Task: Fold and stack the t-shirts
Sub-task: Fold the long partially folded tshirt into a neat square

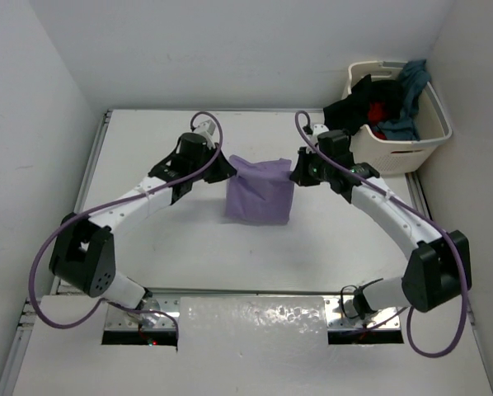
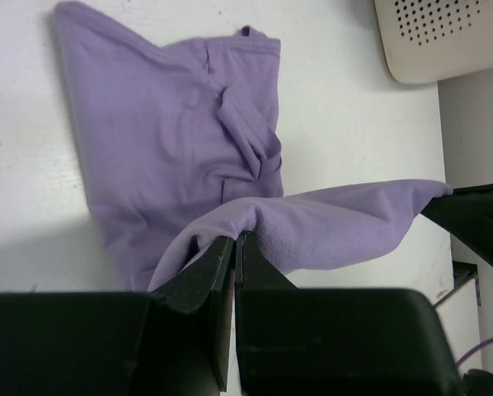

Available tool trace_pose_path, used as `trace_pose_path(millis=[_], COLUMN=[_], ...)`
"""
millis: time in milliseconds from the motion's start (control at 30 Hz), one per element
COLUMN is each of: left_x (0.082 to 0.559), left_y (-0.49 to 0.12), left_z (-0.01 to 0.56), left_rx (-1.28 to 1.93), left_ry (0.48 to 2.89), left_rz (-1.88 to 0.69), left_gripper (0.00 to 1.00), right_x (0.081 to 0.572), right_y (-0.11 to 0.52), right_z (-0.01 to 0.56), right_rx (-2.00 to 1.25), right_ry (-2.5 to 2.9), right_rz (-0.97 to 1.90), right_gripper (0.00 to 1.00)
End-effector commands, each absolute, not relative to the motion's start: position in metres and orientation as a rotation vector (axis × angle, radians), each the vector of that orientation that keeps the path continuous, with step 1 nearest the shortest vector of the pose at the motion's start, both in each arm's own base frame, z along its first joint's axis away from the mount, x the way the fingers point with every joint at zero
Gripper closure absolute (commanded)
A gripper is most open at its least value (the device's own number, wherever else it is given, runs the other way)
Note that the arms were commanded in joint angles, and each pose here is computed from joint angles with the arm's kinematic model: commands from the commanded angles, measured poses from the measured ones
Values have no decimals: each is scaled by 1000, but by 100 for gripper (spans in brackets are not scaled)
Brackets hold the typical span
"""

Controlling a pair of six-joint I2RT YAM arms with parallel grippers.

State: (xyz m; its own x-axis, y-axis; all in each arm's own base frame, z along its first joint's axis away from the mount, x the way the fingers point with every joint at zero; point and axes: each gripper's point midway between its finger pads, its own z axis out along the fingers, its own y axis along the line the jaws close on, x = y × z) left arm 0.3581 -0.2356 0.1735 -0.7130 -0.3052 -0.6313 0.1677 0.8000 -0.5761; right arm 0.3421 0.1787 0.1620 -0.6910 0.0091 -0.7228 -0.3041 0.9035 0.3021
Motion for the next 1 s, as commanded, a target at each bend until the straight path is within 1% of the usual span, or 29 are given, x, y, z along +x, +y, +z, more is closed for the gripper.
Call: trace_pose_path(millis=[0, 33, 100, 133, 200, 233, 367, 400, 533, 767, 800, 967], left_x=[390, 395, 407, 411, 421, 425, 443, 448, 460, 490, 492, 510], left_y=[-243, -242, -242, -243, -241, -239, -241, -238, -239, -243, -243, -236], left_z=[209, 198, 199, 188, 188, 179, 179, 168, 157, 143, 130, 108], left_rx=[-61, -69, -68, -65, -71, -79, -58, -66, -64, -53, -61, -100], left_ry=[2098, 2128, 2124, 2150, 2148, 2172, 2156, 2186, 2201, 2220, 2251, 2273], left_rz=[-831, -816, -810, -803, -798, -788, -789, -764, -773, -768, -759, -744], left_gripper=[100, 100, 100, 100, 100, 100, 100, 100, 100, 100, 100, 100], right_x=[366, 373, 381, 386, 394, 398, 417, 424, 441, 470, 472, 496], right_y=[184, 182, 183, 180, 182, 179, 181, 180, 181, 177, 177, 169], right_z=[184, 181, 181, 172, 173, 170, 157, 159, 145, 123, 114, 98], right_rx=[-232, -222, -215, -201, -204, -197, -220, -218, -202, -134, -130, -78], right_ry=[2208, 2214, 2212, 2234, 2225, 2230, 2248, 2241, 2269, 2314, 2331, 2346], right_rz=[561, 560, 576, 577, 613, 612, 618, 618, 652, 618, 616, 563], right_gripper=[100, 100, 100, 100, 100, 100, 100, 100, 100, 100, 100, 100])
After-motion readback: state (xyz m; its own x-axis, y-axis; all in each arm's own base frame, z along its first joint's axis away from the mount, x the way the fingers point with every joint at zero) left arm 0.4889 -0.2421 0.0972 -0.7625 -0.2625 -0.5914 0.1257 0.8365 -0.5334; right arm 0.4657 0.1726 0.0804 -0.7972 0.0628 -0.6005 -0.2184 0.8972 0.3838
